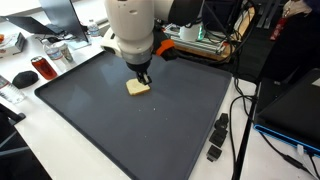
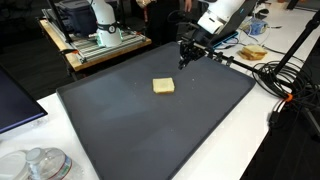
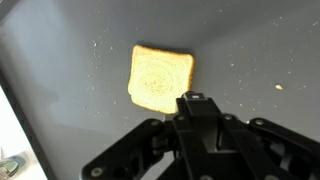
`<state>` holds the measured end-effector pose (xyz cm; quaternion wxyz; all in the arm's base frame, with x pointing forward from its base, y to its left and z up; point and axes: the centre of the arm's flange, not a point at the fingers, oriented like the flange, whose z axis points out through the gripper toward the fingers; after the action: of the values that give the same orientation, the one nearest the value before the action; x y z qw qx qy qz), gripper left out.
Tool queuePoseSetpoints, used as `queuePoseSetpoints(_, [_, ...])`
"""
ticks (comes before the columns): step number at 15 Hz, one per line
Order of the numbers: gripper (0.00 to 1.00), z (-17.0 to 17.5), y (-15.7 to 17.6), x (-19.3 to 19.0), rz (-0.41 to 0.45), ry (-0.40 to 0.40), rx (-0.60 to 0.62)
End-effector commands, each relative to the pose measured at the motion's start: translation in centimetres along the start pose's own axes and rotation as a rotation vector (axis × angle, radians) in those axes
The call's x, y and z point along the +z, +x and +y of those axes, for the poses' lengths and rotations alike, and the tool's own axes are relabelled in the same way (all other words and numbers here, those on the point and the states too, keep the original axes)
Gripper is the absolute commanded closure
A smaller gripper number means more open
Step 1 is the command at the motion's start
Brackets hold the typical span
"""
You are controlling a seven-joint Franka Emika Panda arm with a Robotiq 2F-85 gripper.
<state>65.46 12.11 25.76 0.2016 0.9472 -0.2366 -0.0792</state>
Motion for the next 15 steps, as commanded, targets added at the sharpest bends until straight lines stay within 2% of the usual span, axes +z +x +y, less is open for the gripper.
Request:
queuePoseSetpoints(1, [0.93, -1.2, 3.9, 0.3, -0.048, 0.015, 0.039])
queuePoseSetpoints(5, [0.92, -0.6, 7.5, 1.5, -0.122, 0.034, 0.059])
queuePoseSetpoints(9, [0.92, 0.9, 11.1, 2.6, -0.198, 0.103, 0.053])
queuePoseSetpoints(15, [0.93, 5.1, 15.1, 4.4, -0.281, 0.267, 0.014])
